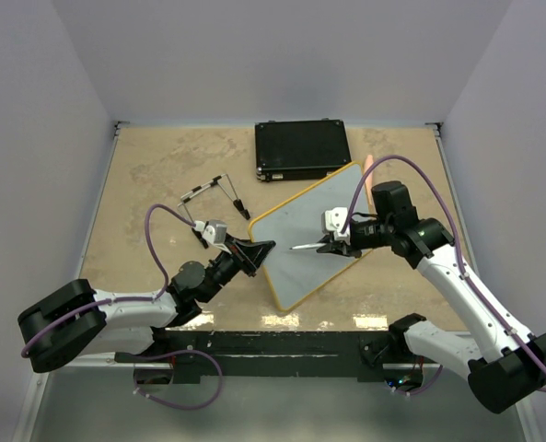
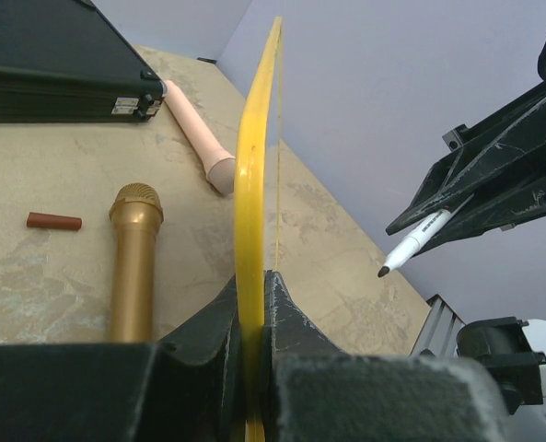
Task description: Write a sentence on the whiteboard
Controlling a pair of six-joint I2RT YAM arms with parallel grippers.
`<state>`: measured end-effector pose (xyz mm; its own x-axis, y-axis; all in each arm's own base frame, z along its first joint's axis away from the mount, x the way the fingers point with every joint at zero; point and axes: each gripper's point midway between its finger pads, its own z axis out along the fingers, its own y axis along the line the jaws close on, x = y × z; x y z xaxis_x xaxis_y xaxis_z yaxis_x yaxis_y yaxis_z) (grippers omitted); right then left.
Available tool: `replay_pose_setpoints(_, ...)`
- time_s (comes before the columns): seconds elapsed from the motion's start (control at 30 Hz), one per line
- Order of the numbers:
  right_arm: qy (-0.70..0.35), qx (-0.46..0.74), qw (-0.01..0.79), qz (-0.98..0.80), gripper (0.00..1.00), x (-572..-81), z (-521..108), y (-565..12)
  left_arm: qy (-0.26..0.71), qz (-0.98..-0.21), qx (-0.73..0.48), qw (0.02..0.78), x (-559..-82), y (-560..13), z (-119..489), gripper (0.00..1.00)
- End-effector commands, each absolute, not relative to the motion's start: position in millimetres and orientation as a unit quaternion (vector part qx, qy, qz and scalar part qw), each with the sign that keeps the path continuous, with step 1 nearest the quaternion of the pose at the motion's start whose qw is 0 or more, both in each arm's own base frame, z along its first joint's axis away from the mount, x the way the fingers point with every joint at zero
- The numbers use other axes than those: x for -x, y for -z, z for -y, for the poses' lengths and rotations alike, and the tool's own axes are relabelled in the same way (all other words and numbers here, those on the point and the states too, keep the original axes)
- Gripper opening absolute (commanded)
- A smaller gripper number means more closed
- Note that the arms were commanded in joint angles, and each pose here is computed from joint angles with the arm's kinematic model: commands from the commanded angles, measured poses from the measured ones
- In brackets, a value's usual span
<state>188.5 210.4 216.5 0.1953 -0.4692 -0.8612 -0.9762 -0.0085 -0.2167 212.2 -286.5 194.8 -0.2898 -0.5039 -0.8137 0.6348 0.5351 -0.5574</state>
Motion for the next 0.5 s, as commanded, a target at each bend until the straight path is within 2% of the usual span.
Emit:
replay_pose_setpoints(0.0,-0.279,0.637,0.454,-0.557,0.00,-199.8,-211.8,-233.8,0.469,-0.634,-0.057,0.613,-216.5,-204.1,288.6,0.00)
replay_pose_setpoints(0.47,-0.258,0.595,0.488,-0.585,0.00,-222.7,-228.8,-245.8,0.464,-0.641,-0.046,0.609,-219.5,-201.0,287.8,0.00)
